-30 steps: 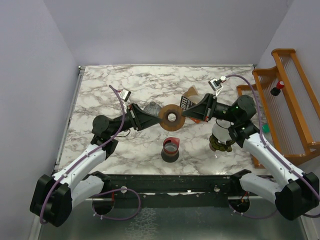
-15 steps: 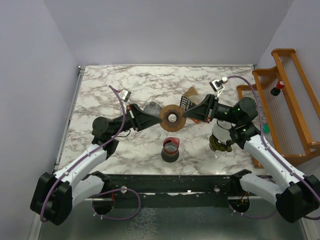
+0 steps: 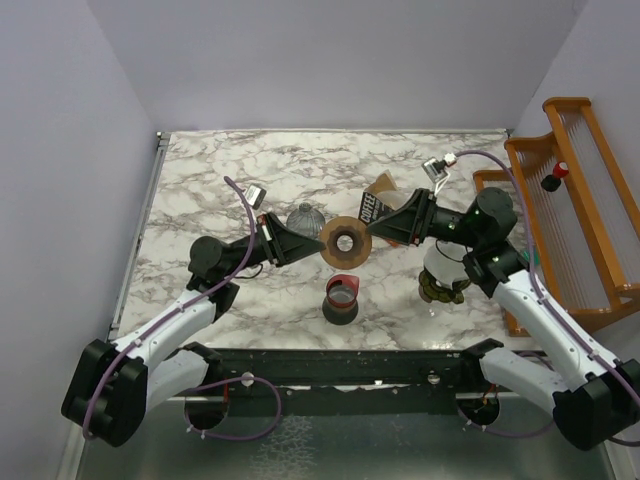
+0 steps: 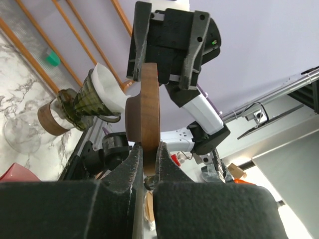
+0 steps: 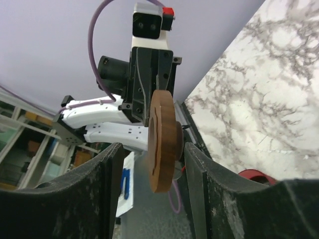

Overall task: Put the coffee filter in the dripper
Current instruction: Pick up the dripper holder from the center of the board.

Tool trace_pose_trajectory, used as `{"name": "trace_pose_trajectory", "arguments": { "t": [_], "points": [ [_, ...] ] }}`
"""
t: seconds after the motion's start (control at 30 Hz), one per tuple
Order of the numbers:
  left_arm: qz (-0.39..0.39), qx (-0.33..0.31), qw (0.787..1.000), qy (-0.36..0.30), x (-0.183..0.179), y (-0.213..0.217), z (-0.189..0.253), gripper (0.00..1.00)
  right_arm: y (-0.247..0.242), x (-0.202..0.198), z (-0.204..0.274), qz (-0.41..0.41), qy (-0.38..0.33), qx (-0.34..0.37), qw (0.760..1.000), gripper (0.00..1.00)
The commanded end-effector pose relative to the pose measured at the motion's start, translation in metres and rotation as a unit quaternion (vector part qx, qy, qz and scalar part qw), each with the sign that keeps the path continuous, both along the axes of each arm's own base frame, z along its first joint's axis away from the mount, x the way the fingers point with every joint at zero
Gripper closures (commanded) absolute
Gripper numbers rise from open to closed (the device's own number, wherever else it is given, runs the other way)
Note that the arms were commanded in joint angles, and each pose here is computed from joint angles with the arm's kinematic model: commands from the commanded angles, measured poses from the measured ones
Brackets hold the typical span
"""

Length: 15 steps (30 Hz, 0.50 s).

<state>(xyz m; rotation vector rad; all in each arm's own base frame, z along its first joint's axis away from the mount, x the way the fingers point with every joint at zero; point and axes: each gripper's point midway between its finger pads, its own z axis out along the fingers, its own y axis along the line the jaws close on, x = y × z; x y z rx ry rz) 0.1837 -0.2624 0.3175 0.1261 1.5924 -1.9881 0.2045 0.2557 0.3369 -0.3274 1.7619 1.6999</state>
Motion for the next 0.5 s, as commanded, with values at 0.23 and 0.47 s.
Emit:
{"name": "trace_pose_trajectory", "arguments": {
  "t": [0.23,0.47],
  "points": [
    [0.009,0.011,0.999,0.048,-0.004,0.004,-0.023,1.00,-0.039,0.035,-0.009,-0.161,-0.061,-0.156,0.973,0.32],
    [0.020,0.024,0.994,0.103,-0.010,0.010,-0.049,1.00,-0.060,0.045,0.006,-0.219,-0.111,-0.198,0.949,0.28]
  ]
}}
